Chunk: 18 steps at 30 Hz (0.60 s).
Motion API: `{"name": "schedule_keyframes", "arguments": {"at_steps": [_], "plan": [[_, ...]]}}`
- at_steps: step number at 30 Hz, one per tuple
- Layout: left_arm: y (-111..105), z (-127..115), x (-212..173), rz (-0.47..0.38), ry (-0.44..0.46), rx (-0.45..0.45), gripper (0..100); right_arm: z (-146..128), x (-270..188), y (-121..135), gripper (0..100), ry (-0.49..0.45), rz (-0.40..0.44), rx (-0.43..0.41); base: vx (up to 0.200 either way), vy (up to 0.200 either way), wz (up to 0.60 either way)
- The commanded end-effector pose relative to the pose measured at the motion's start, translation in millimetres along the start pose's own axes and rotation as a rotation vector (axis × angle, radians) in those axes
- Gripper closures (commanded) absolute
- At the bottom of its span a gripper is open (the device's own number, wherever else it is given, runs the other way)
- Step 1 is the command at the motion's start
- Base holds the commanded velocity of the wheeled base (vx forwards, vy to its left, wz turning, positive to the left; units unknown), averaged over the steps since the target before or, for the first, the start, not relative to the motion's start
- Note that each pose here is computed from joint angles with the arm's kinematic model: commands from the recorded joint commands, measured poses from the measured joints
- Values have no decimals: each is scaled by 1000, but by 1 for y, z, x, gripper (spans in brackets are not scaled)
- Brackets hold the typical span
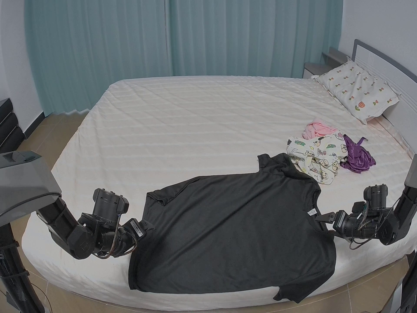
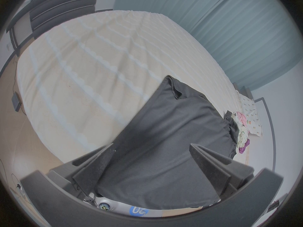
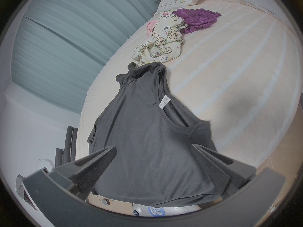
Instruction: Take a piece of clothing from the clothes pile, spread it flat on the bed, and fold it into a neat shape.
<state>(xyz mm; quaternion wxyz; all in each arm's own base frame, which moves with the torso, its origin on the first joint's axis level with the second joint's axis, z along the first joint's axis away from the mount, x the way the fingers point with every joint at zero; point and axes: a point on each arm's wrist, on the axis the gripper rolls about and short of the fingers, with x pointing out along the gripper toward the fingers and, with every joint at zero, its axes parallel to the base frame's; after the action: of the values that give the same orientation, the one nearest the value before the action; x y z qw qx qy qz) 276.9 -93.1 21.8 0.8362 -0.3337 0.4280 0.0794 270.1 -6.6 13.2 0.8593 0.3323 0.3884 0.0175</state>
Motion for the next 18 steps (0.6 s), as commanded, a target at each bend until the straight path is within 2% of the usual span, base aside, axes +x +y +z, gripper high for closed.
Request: {"name": "schedule_keyframes", "arguments": {"at_steps": [1,6,15,18], "plan": [[-1,0,3,-1,1,-4,0,0,0,0,0,0,1,0,0,-200,0],[-3,1,6,-4,-2,-34,0,0,0,1,0,1,1,-1,0,-200,0],[-1,7,7,2,-20,-57,0,-4,1,2,0,16,0,-6,0,0,0],[0,9,7,1,-21,-64,0,-5,1,3,0,18,4,-11,200,0,0]]}}
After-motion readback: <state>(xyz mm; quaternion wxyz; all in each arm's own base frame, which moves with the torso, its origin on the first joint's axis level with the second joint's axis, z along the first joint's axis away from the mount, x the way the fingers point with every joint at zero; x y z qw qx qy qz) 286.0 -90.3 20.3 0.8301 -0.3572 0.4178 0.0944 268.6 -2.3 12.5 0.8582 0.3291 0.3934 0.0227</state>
